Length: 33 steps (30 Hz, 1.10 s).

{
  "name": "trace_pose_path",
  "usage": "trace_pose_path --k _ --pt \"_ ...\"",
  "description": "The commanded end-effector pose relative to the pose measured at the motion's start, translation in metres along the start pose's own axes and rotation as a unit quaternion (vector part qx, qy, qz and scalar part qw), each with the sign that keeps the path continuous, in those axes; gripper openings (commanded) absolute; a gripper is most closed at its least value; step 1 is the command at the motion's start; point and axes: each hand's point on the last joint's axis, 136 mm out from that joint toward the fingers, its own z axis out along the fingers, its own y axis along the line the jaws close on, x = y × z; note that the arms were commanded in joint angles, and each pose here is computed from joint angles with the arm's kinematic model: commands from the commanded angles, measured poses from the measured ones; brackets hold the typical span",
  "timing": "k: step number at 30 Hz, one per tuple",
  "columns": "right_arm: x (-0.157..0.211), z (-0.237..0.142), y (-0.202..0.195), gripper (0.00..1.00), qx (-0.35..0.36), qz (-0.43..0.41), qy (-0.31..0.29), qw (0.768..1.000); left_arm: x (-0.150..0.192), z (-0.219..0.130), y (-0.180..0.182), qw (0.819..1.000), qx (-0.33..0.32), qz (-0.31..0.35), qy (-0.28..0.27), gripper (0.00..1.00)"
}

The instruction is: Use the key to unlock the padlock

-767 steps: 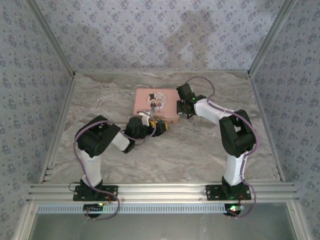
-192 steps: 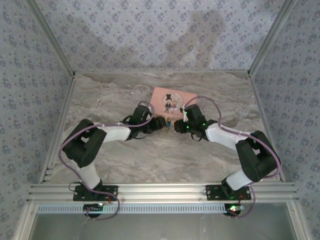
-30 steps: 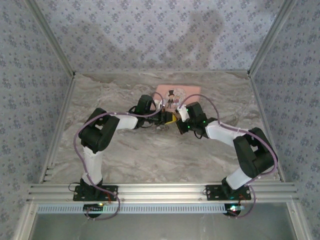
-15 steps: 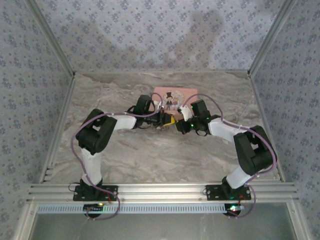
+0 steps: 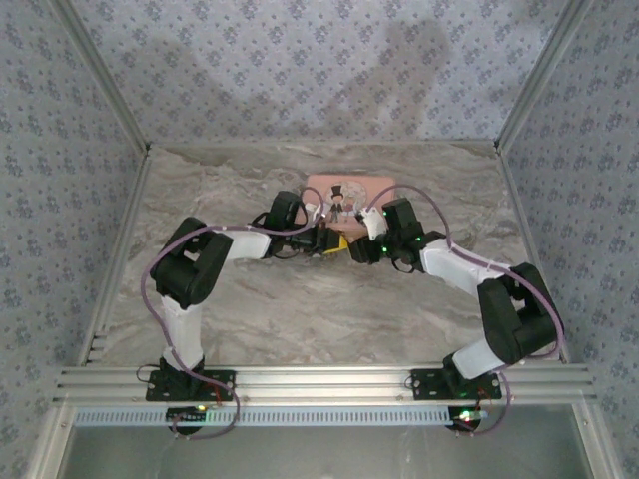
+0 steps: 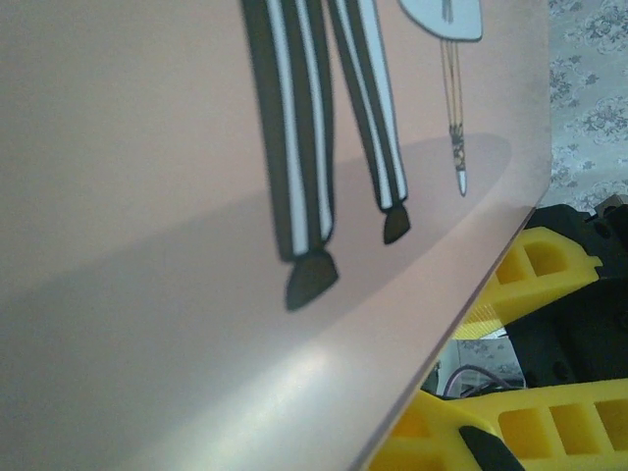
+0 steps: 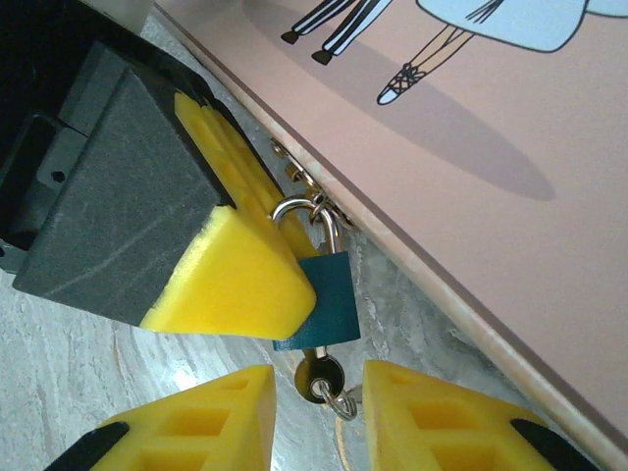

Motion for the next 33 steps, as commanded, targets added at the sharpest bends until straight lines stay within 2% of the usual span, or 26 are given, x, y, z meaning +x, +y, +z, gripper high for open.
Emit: trace_pose_path --k 1,7,18,24,26,33 --pt "0.004 -0.001 -0.004 0.31 0.019 0.002 0.003 1.000 0.024 -0.005 0.007 0.995 0.001 -0.083 0.048 0.00" --pt "0.019 0.010 0.000 0.30 0.026 -0.013 0.029 0.999 0.022 -0.006 0.004 0.995 0.004 -0.083 0.047 0.00" --pt "0.009 0.019 0.006 0.28 0.046 -0.053 0.034 0.997 0.023 -0.007 0.002 0.995 0.006 -0.084 0.051 0.00" --pt "0.006 0.022 0.012 0.09 0.036 -0.062 0.039 0.997 0.024 -0.007 0.003 0.995 0.004 -0.084 0.054 0.00" --pt "0.006 0.021 0.015 0.00 0.030 -0.063 0.037 0.997 0.025 -0.007 0.004 0.995 0.002 -0.084 0.055 0.00" --pt "0.007 0.019 0.029 0.00 -0.042 -0.035 0.037 0.998 0.028 -0.008 0.008 0.995 -0.008 -0.077 0.059 0.00"
